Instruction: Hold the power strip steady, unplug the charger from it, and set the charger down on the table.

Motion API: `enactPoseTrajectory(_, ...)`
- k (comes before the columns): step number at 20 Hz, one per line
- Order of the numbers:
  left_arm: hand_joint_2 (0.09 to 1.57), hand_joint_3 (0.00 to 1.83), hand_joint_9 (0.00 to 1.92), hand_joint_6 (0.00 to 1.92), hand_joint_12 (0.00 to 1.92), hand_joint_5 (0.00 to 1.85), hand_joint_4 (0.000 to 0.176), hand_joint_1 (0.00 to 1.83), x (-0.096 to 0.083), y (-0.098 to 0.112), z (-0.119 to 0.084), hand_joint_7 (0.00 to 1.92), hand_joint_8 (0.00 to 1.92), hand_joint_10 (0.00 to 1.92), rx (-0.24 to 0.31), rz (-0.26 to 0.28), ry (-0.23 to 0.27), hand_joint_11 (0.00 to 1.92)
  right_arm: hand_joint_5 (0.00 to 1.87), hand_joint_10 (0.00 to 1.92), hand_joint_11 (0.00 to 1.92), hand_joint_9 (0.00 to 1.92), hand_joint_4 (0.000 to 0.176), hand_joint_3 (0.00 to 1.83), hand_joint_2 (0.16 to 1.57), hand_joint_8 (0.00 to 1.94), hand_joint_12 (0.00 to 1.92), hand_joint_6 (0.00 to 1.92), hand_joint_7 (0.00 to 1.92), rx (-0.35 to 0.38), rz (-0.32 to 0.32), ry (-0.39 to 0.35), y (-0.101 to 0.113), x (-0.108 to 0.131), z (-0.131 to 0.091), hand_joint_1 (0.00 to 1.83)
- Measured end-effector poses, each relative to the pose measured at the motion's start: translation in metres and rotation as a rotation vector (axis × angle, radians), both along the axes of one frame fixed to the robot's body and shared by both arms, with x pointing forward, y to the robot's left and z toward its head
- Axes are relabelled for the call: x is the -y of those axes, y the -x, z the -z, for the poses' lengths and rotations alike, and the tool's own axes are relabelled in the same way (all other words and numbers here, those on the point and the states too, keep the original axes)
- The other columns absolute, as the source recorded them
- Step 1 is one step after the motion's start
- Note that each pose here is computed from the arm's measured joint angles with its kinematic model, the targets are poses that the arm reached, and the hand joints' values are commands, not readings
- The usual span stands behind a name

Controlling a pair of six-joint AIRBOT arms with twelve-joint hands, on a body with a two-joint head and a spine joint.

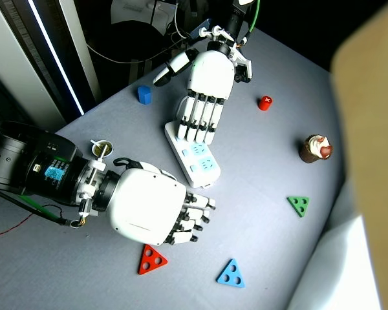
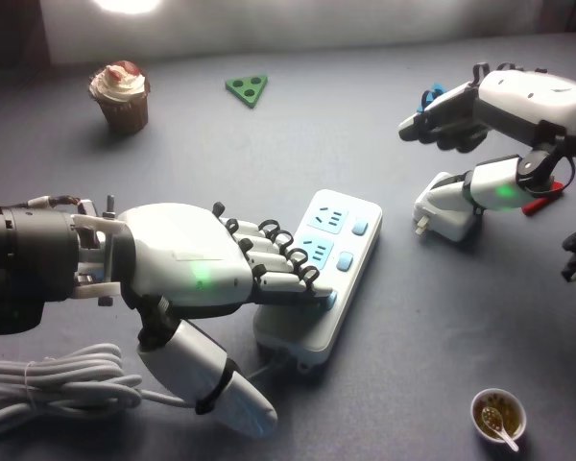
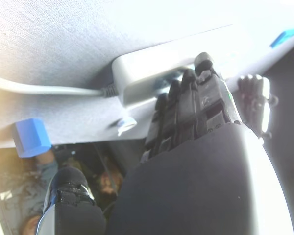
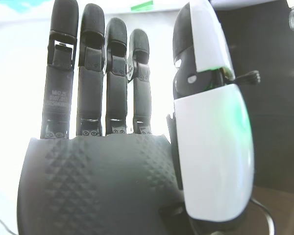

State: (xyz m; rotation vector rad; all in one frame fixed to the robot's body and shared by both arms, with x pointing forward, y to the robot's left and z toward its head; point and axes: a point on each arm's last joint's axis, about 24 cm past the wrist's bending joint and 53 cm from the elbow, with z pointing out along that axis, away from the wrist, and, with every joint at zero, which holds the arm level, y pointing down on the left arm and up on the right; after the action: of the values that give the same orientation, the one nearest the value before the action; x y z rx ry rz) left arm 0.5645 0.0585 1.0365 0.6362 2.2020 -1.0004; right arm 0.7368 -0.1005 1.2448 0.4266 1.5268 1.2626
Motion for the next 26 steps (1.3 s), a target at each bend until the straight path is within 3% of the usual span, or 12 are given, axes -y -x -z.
enactPoseTrajectory(3,0.93,0.0,0.08,0.0,0.0,0.05,0.0,0.0,0.002,-0.004,-0.006,0.09,0.0,0.0,0.017,0.002,0.005,0.1,0.35,0.0,0.37,0.5,0.0,0.0,0.97,0.0,0.4,0.0,0.44,0.056,-0.01,0.026,0.008,0.002,-0.011,0.91)
enactPoseTrajectory(8,0.94,0.0,0.08,0.0,0.0,0.05,0.0,0.0,0.01,-0.018,-0.036,0.09,0.0,0.0,0.064,0.001,0.035,0.09,0.27,0.0,0.22,0.32,0.0,0.0,0.95,0.0,0.33,0.0,0.34,0.087,0.044,0.076,0.01,0.041,-0.022,0.81)
enactPoseTrajectory(12,0.94,0.0,0.06,0.0,0.0,0.04,0.0,0.0,0.015,-0.027,-0.063,0.07,0.0,0.0,0.092,0.003,0.069,0.08,0.18,0.0,0.18,0.25,0.0,0.0,1.02,0.0,0.26,0.0,0.25,0.176,0.028,0.216,0.027,0.054,-0.032,0.53)
enactPoseTrajectory(15,0.94,0.0,0.06,0.01,0.0,0.05,0.0,0.0,0.023,-0.031,-0.084,0.08,0.01,0.0,0.1,0.002,0.112,0.09,0.12,0.0,0.14,0.19,0.0,0.0,1.02,0.0,0.22,0.0,0.19,0.166,0.009,0.255,0.035,0.052,-0.025,0.48)
enactPoseTrajectory(18,0.94,0.0,0.07,0.0,0.01,0.05,0.0,0.0,0.026,-0.04,-0.099,0.08,0.0,0.01,0.123,-0.019,0.136,0.09,0.14,0.0,0.14,0.18,0.0,0.0,0.99,0.0,0.21,0.01,0.18,0.146,0.04,0.311,0.032,0.073,-0.013,0.42)
enactPoseTrajectory(21,0.94,0.0,0.06,0.0,0.01,0.05,0.0,0.0,0.029,-0.039,-0.103,0.08,0.0,0.0,0.121,-0.021,0.149,0.09,0.14,0.0,0.14,0.18,0.0,0.0,0.98,0.0,0.19,0.0,0.18,0.136,0.053,0.382,0.033,0.091,0.0,0.45)
enactPoseTrajectory(22,0.94,0.0,0.07,0.0,0.01,0.04,0.0,0.0,0.032,-0.035,-0.103,0.09,0.01,0.01,0.115,-0.008,0.154,0.09,0.13,0.01,0.15,0.18,0.0,0.0,0.98,0.0,0.19,0.0,0.17,0.153,0.05,0.413,0.037,0.094,0.002,0.33)
enactPoseTrajectory(26,0.94,0.0,0.08,0.0,0.01,0.05,0.0,0.0,0.034,-0.032,-0.106,0.1,0.01,0.01,0.119,0.009,0.158,0.1,0.13,0.0,0.13,0.16,0.0,0.0,0.99,0.0,0.17,0.0,0.16,0.191,0.053,0.414,0.043,0.098,-0.007,0.27)
